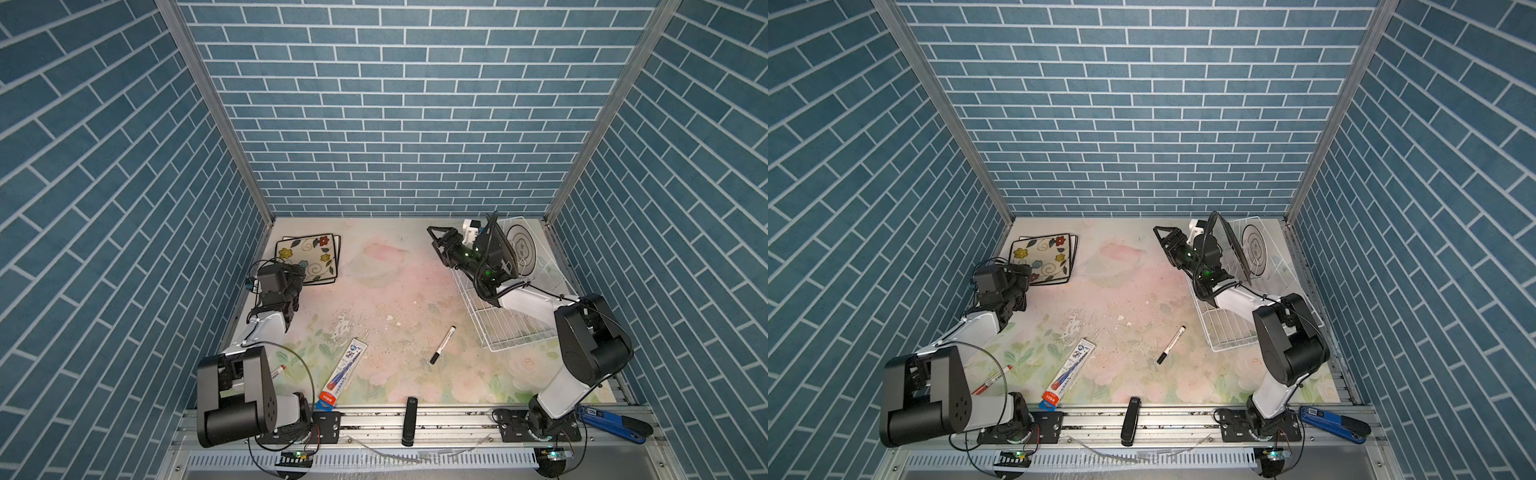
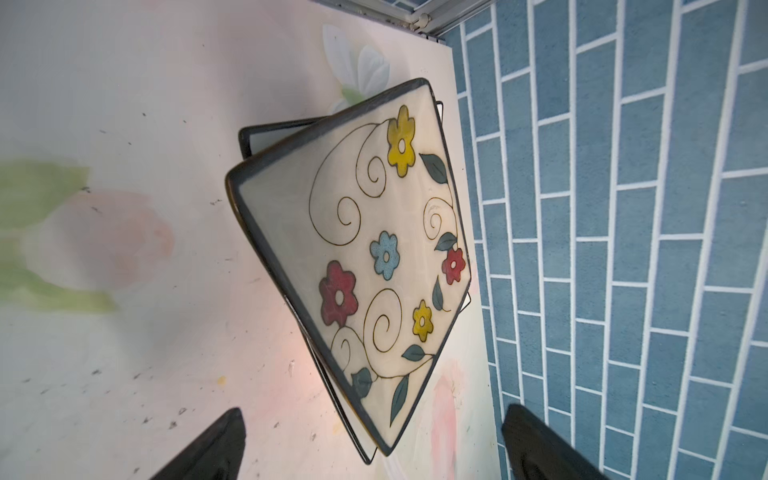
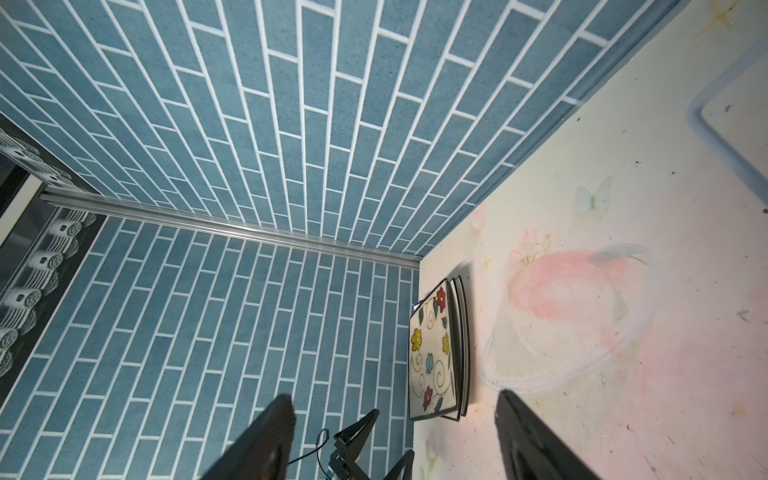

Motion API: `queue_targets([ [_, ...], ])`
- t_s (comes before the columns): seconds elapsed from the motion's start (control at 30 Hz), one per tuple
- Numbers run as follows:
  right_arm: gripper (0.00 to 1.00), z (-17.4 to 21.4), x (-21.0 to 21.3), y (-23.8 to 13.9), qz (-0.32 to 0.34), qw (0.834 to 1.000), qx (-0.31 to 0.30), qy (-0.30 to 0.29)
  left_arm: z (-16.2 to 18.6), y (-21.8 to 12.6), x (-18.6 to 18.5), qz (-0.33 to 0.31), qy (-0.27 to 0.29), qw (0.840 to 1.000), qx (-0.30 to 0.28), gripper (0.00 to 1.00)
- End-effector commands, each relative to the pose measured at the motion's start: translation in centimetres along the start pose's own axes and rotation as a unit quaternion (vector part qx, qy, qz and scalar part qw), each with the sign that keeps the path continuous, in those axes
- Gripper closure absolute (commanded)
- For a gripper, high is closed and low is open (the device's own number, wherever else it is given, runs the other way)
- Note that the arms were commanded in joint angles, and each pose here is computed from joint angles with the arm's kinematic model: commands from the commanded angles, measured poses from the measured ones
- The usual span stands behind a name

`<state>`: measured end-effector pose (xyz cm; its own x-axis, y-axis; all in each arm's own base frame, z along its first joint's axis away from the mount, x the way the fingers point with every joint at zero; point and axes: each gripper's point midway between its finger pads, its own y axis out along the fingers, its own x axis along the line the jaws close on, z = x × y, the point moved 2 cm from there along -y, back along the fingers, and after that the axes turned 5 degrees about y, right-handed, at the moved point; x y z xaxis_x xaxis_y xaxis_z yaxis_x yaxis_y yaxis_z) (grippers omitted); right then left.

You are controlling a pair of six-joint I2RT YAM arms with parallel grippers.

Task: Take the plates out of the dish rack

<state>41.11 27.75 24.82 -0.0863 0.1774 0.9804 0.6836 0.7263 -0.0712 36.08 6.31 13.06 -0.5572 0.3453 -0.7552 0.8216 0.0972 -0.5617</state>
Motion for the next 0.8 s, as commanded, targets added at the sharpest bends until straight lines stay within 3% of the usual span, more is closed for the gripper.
queue_targets([
  [0.0,0.23,1.1,0.3,-0.3,0.013,0.999,0.026,-0.041,-0.5,-0.9,0.2,-0.009,0.07,0.998,0.001,0.02],
  [0.2,0.22,3.6,0.3,0.2,0.09,0.983,0.072,-0.141,-4.1,-2.4,-3.6,0.001,0.186,0.982,-0.025,0.01],
  [0.43,0.22,6.3,-0.5,2.2,0.114,0.97,0.133,-0.166,-7.0,-0.3,-7.3,-0.016,0.284,0.959,-0.013,0.01],
  [0.77,0.23,8.0,-1.5,5.3,0.106,0.965,0.176,-0.16,-10.4,7.2,-6.5,-0.103,0.31,0.945,0.024,0.01],
])
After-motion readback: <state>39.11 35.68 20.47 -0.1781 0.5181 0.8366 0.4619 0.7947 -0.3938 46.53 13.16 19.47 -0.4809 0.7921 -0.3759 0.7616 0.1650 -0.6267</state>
